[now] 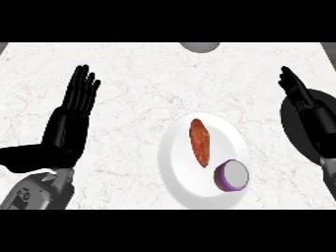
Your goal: Pick the sweet potato from the plate and place it in the pan
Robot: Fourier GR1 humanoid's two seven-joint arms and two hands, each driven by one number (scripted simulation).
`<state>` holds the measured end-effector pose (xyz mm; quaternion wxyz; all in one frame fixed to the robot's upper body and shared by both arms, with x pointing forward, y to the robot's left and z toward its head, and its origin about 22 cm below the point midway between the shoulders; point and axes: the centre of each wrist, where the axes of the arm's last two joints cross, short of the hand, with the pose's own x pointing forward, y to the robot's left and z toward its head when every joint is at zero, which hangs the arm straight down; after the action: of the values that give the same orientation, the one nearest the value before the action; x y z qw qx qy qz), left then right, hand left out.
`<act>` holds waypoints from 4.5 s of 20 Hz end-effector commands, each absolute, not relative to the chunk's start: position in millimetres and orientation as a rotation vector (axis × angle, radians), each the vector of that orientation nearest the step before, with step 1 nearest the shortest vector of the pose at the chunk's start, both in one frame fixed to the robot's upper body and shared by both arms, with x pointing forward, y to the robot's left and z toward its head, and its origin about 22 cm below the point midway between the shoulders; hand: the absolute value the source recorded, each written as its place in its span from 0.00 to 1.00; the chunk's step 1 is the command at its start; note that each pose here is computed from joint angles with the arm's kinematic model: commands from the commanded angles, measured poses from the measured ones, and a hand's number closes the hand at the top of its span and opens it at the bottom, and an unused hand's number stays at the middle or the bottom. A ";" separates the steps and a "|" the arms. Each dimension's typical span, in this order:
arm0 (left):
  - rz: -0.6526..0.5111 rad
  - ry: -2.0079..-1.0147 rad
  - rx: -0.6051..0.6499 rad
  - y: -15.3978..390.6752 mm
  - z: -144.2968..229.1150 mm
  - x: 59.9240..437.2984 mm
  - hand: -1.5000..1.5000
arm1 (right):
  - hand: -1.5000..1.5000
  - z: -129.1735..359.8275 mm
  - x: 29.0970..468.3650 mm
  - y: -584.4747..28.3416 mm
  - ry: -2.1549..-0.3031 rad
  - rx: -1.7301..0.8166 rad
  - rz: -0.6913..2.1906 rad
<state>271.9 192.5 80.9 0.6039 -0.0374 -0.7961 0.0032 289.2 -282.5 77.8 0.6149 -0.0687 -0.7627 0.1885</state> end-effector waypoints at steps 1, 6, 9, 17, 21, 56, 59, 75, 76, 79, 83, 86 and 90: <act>0.026 -1.794 -0.025 207.0 52.0 276.2 0.50 | 1.00 60.4 297.8 -258.0 -1.722 -0.003 0.536; -0.107 -1.760 0.149 237.3 67.7 289.0 0.50 | 1.00 36.9 291.4 -200.4 -1.556 0.619 0.762; -0.063 -1.650 0.181 255.0 51.6 293.8 0.50 | 0.00 8.8 308.2 -242.9 -1.785 0.404 0.743; -0.055 -1.632 0.200 274.3 56.4 296.7 0.50 | 0.00 57.4 342.4 -349.3 -1.921 0.178 0.880; -0.054 -1.614 0.181 266.4 37.6 294.2 0.50 | 0.00 124.1 358.9 -351.5 -1.829 0.100 1.172; -0.063 -1.623 0.203 281.0 33.8 293.6 0.50 | 0.00 151.5 348.1 -198.8 -1.533 0.026 1.487; -0.045 -1.621 0.185 271.4 51.0 305.9 0.50 | 0.00 133.3 361.5 -169.3 -1.459 -0.023 1.512; -0.053 -1.617 0.200 272.8 46.5 303.4 0.50 | 0.00 99.3 368.2 -178.4 -1.371 0.038 1.671; -0.043 -1.626 0.200 262.7 50.7 292.3 0.50 | 0.00 97.6 361.6 -159.4 -1.388 0.040 1.671; -0.049 -1.626 0.192 290.8 62.3 289.9 0.50 | 0.00 93.6 372.5 -149.7 -1.332 -0.017 1.723; -0.054 -1.612 0.214 268.5 47.0 308.4 0.50 | 0.00 90.0 363.7 -150.2 -1.292 -0.125 1.817; -0.060 -1.616 0.209 286.1 44.0 279.9 0.50 | 0.00 69.9 366.9 -150.3 -1.244 -0.125 1.855; -0.047 -1.615 0.177 274.3 42.2 299.7 0.50 | 0.00 63.4 356.3 -133.0 -1.210 -0.156 1.869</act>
<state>297.7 271.2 48.1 0.6852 0.0867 -0.7228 -0.0222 363.0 -141.7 83.2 0.4399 -0.0562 -0.4996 0.7441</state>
